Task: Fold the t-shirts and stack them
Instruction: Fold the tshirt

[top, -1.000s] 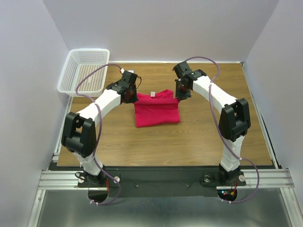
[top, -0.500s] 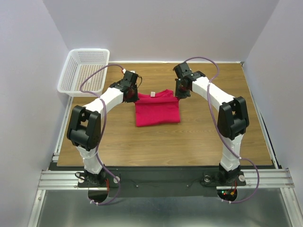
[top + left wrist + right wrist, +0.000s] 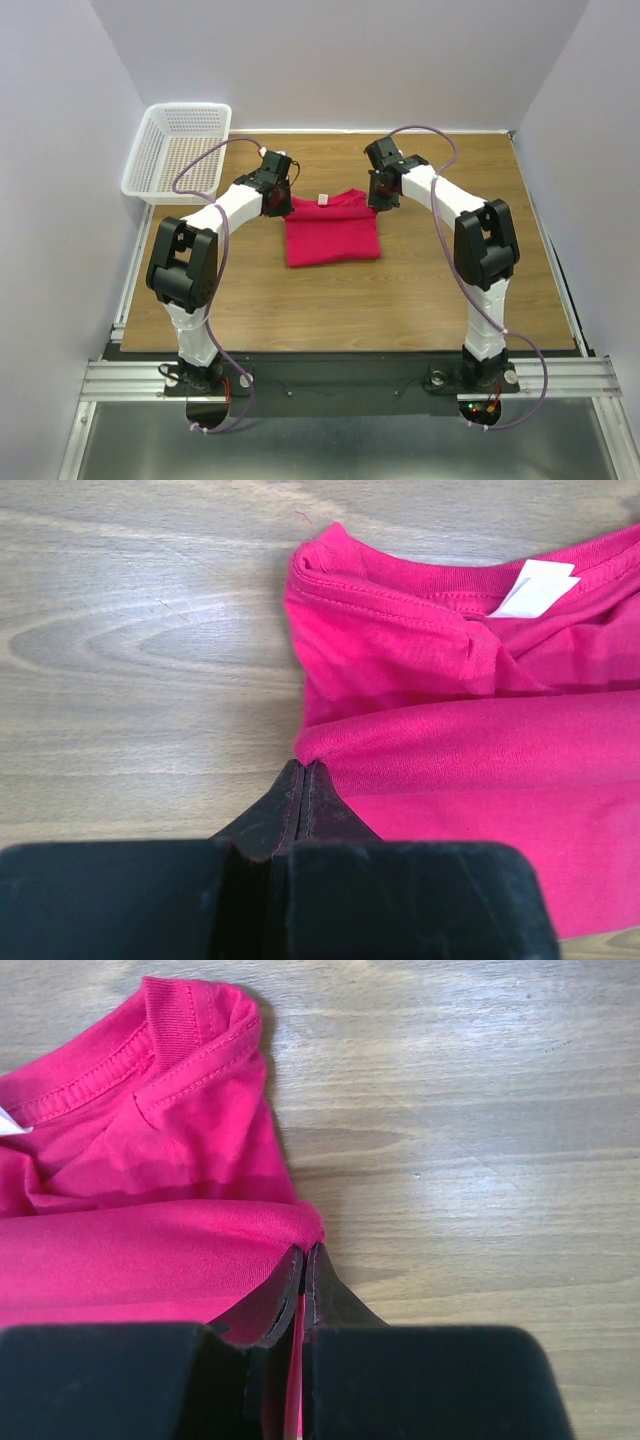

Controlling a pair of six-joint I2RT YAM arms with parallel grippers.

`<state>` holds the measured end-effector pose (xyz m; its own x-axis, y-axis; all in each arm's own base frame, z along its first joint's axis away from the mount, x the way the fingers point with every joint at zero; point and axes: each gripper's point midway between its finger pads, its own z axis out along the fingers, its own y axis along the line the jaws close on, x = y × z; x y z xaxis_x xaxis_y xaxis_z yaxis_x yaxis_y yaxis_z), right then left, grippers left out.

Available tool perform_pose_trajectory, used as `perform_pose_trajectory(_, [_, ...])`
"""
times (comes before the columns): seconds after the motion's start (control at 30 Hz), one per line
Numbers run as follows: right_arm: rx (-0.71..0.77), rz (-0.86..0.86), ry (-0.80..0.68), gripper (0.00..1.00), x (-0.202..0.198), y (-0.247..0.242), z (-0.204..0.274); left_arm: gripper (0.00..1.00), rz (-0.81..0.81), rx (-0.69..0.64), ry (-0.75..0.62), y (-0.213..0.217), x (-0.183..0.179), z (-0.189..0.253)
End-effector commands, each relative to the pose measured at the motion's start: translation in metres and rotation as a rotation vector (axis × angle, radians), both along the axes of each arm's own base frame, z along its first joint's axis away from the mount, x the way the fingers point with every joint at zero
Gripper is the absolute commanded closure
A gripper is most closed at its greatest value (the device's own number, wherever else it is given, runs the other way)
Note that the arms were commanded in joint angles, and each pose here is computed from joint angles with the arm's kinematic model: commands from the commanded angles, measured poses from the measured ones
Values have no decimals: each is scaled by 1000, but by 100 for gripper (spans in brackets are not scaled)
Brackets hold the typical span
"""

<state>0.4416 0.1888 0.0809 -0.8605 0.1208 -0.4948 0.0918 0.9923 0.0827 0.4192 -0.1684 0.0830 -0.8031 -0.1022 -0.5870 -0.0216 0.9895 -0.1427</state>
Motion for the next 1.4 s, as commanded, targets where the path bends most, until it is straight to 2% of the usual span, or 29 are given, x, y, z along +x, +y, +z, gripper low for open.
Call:
perform_pose_trajectory(0.0, [-37,-33,-67,97,20,-15,11,100,43,26,-73,16,18,24])
perform_pose_trajectory(0.23, [-32,-27,-59,95,25,-12,5,100,54,22,-58,17,18,16])
perform_pose_trajectory(0.37, [-16,-28,-97,99,27,-11,24,100,63,19,-68,19,15,24])
perform_pose_trajectory(0.67, [60,-6,-184,99,39,2,69,100,80,-5,-126,22,13,56])
perform_pose_trajectory(0.87, [79,11,-183,99,47,9,67,100,85,-5,-109,24,11,51])
perform_pose_trajectory(1.1, [81,11,-196,99,48,9,72,100,96,-28,-150,26,5,66])
perform_pose_trajectory(1.37, [66,24,-165,99,60,15,48,100,72,-3,-98,21,18,37])
